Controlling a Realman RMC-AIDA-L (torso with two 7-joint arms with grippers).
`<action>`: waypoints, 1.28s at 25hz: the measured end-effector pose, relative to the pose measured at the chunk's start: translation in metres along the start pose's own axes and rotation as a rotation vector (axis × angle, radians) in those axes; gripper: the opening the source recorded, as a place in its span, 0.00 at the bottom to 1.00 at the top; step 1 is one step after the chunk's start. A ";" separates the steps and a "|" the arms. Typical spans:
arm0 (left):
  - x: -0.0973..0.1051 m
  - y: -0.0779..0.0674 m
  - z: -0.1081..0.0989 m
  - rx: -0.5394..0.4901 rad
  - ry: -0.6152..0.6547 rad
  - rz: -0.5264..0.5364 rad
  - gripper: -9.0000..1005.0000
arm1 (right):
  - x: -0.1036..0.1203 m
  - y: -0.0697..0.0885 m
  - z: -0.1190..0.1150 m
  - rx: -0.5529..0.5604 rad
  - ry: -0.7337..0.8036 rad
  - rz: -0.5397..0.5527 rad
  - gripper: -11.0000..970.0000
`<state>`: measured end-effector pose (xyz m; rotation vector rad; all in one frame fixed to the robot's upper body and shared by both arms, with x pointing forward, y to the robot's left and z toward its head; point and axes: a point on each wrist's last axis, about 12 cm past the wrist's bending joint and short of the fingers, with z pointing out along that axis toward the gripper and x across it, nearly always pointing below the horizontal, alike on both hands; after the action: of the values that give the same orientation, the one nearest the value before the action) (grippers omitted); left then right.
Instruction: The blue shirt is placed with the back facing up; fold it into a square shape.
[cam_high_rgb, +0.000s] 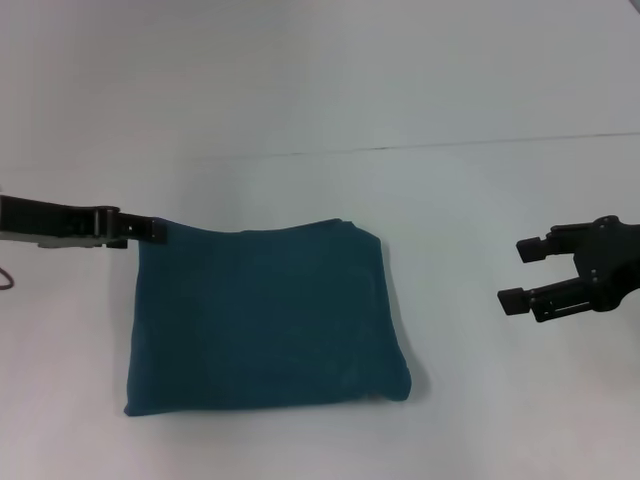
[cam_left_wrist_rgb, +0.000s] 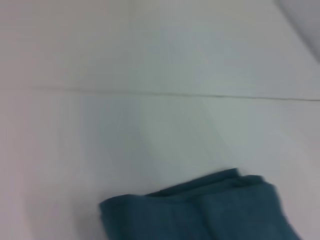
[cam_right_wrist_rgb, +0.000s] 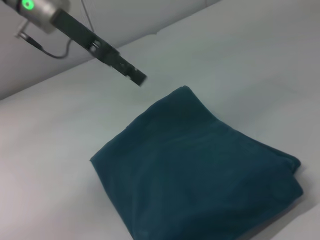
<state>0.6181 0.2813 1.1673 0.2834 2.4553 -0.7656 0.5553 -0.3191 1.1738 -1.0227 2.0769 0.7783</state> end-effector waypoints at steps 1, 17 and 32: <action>0.004 -0.001 -0.007 0.020 -0.010 0.020 0.46 | 0.000 0.000 0.000 0.001 0.000 0.000 0.96; 0.129 0.009 -0.071 0.334 -0.245 0.185 0.94 | 0.015 0.011 0.001 -0.048 0.005 -0.006 0.96; 0.178 0.024 -0.081 0.331 -0.246 0.203 0.96 | 0.062 0.028 -0.007 -0.058 -0.032 0.019 0.96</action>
<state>0.4432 0.3543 1.1122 0.5196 2.0295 -1.0479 0.5014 -0.3360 1.1354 -1.0166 2.0498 0.8630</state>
